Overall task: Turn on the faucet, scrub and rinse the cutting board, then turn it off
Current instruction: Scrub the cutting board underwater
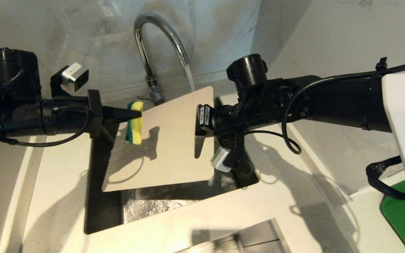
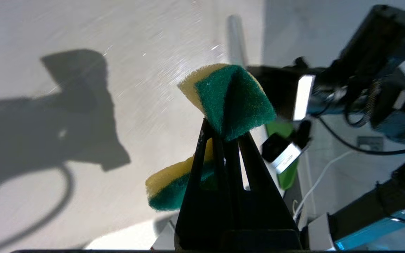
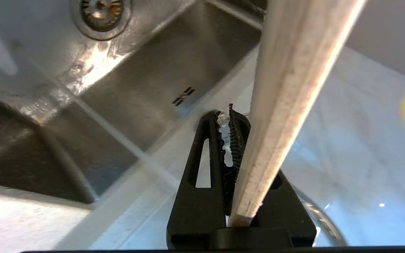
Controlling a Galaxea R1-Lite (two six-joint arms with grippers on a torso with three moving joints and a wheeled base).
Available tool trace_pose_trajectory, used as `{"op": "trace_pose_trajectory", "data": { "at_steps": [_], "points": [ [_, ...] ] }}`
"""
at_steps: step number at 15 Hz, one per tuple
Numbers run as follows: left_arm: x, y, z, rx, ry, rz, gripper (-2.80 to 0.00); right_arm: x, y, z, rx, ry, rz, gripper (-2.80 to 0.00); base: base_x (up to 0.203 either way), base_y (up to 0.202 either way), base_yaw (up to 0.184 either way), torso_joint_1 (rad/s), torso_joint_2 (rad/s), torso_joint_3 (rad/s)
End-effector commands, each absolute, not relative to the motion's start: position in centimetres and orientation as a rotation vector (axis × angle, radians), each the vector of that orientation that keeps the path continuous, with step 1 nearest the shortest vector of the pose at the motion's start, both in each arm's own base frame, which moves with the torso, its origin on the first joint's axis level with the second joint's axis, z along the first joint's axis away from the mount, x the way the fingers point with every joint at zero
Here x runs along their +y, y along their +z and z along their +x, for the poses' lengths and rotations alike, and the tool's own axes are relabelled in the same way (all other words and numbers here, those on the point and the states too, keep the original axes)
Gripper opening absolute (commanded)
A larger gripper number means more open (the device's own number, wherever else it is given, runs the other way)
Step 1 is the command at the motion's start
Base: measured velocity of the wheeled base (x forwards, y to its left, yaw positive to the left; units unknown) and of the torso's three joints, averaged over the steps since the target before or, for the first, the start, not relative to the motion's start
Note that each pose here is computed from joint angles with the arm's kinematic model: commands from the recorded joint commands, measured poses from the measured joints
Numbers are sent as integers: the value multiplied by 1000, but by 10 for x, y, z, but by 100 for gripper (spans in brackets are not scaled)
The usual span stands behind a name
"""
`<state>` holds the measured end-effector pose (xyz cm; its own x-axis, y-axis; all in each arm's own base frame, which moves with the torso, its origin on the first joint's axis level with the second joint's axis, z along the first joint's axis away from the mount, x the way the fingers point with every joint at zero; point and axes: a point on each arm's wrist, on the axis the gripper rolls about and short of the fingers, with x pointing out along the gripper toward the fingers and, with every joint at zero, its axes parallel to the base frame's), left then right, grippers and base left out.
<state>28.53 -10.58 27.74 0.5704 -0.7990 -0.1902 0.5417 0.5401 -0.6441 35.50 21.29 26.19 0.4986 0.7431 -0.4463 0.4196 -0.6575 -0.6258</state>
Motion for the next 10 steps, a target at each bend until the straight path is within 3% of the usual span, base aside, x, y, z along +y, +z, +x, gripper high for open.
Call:
{"op": "trace_pose_trajectory", "data": {
  "at_steps": [1, 10],
  "points": [
    [-122, 288, 294, 495, -884, -562, -280, 214, 267, 350, -989, 985, -2315, -280, 0, 0, 0, 0, 0, 0],
    [-158, 255, 339, 623, -824, -552, -280, 217, 273, 332, -1026, 1000, -2282, -280, 0, 0, 0, 0, 0, 0]
  ]
}}
